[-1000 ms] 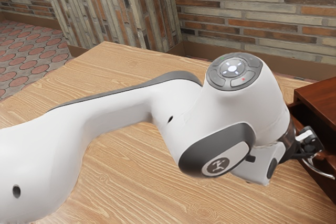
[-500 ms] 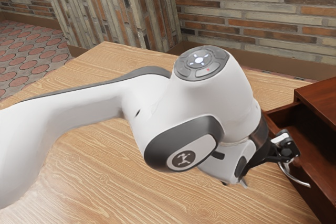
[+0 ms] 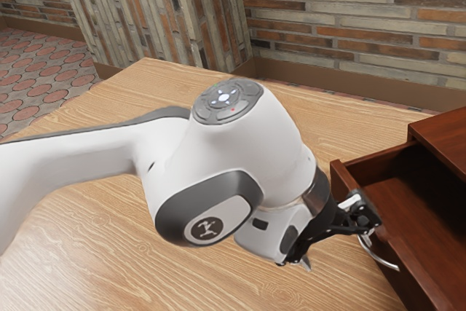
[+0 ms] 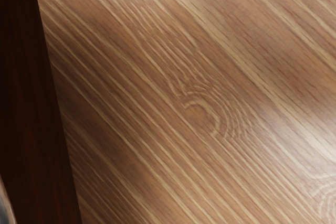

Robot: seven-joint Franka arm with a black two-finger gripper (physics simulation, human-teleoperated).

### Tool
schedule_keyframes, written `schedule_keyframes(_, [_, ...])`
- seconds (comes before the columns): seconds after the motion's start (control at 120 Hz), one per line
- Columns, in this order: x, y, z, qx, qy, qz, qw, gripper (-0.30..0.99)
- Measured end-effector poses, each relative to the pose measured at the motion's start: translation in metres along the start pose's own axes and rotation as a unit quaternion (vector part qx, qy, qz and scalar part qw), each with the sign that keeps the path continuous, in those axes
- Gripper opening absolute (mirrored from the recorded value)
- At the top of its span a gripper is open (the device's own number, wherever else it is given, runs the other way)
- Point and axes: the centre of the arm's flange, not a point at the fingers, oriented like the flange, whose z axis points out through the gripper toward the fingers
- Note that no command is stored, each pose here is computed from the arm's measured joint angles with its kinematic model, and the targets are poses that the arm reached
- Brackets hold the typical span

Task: Pull the drawer handle with one arm to open the drawer

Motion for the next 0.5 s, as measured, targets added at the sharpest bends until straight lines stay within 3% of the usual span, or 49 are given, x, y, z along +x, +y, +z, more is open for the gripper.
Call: schedule_keyframes(0.5, [0.003, 0.009, -0.009, 0.005, -0.004, 0.012, 1.0, 0.67])
